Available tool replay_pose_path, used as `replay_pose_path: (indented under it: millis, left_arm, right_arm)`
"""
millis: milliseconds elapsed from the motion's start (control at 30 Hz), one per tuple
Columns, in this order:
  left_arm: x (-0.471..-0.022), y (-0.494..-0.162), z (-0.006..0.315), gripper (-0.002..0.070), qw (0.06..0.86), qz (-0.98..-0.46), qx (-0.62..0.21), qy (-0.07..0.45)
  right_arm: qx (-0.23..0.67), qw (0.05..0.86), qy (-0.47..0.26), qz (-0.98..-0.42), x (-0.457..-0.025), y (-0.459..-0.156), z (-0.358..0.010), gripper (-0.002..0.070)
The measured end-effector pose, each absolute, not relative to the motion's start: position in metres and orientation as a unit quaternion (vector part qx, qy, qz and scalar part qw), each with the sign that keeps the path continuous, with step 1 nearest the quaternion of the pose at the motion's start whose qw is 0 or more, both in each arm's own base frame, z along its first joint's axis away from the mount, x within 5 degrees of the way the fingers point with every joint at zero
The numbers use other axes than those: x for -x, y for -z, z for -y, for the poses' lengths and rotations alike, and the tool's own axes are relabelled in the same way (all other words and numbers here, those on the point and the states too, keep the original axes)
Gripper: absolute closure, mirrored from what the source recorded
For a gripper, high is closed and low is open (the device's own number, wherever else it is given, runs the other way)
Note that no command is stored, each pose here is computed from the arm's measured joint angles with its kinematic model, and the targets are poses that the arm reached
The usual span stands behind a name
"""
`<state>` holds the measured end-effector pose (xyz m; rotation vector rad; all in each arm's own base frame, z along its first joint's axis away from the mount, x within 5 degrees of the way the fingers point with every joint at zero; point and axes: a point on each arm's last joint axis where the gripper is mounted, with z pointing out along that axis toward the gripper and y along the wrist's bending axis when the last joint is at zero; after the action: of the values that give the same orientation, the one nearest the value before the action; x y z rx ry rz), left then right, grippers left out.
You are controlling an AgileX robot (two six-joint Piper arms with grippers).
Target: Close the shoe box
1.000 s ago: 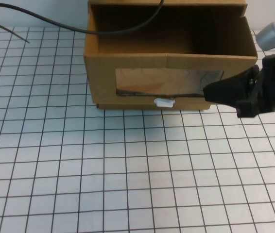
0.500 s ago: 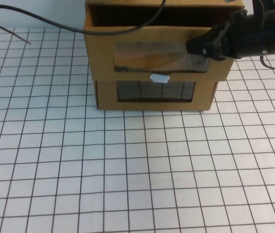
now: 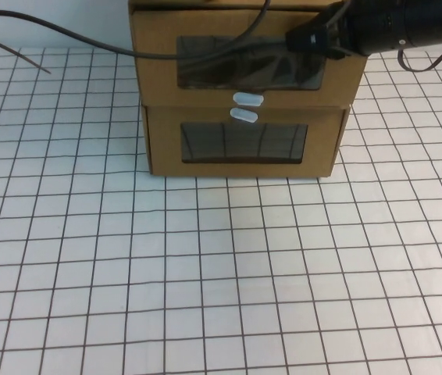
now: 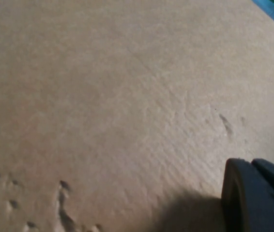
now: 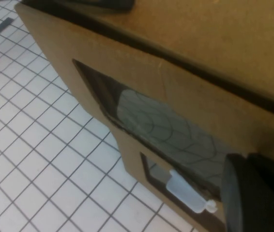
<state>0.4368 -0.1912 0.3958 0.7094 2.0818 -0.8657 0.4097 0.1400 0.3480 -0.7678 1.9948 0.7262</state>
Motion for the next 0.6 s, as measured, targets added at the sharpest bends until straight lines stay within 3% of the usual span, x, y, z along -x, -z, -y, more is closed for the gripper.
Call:
replay_pose_path:
  millis: [200,333,600]
  left_arm:
    - [-0.436,-0.397,0.186,0.0680,0.375,-0.816,-0.281,0.338]
    - [-0.428,-0.416,0.168,0.0680,0.391,-0.814,-0.279,0.325]
    - [-0.359,-0.503,0.128,0.0680,0.458,-0.781,-0.302,0.299]
  right_arm:
    - [0.333,0.414,-0.290,-0.796,-0.408,-0.348,-0.140,0.0690]
    - [0.369,0.413,-0.273,-0.786,-0.399,-0.356,-0.138,0.0690]
    - [0.380,0.482,-0.204,-0.763,-0.326,-0.447,-0.119,0.0690]
